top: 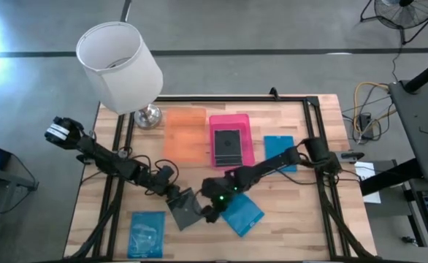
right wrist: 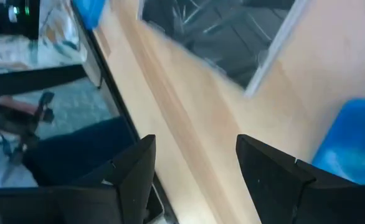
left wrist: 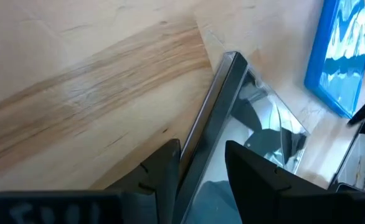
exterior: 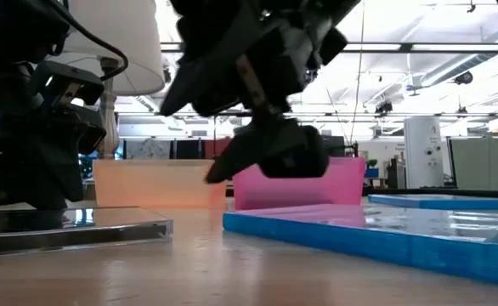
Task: Pick & place jewel cases by type
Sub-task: Put the black CD case into the pink bin
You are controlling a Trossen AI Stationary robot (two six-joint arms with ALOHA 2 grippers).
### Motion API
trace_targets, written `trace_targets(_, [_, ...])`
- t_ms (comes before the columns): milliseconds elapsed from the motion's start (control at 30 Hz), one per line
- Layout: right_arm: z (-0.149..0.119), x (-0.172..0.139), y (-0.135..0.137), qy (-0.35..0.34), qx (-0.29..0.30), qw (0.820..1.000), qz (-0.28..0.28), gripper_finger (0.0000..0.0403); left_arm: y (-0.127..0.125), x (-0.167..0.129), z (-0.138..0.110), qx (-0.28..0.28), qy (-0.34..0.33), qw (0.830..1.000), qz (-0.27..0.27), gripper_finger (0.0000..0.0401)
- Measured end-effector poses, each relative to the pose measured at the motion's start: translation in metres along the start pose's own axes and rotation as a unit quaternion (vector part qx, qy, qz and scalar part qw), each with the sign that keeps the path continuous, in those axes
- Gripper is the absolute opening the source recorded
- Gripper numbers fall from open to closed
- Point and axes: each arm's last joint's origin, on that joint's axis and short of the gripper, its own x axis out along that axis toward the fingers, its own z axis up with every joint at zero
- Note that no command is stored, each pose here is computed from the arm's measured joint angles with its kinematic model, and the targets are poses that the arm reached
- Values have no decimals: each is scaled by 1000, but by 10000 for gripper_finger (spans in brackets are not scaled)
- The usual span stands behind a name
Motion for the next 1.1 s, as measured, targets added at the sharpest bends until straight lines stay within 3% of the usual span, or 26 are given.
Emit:
trace_targets(200, [5, 19, 20, -7, -15, 1000, 23, 219, 0, 0, 2, 11, 2, 1000, -2, 119])
trace_targets(333, [4, 45, 19, 10, 8, 1000, 16, 219, 0, 0, 2, 16, 3, 1000, -5, 119])
trace_targets(800, [-6, 73, 22, -15, 64, 998, -10, 219, -2, 1, 1, 33, 9, 999, -20, 120])
trace_targets(967, [-13, 76, 25, -30, 59, 998, -17, 219, -7, 3, -1, 32, 51, 997, -47, 120])
trace_targets(1100, [-13, 78, 21, -40, 50, 997, -35, 219, -3, 11, -4, 25, 89, 995, -34, 120])
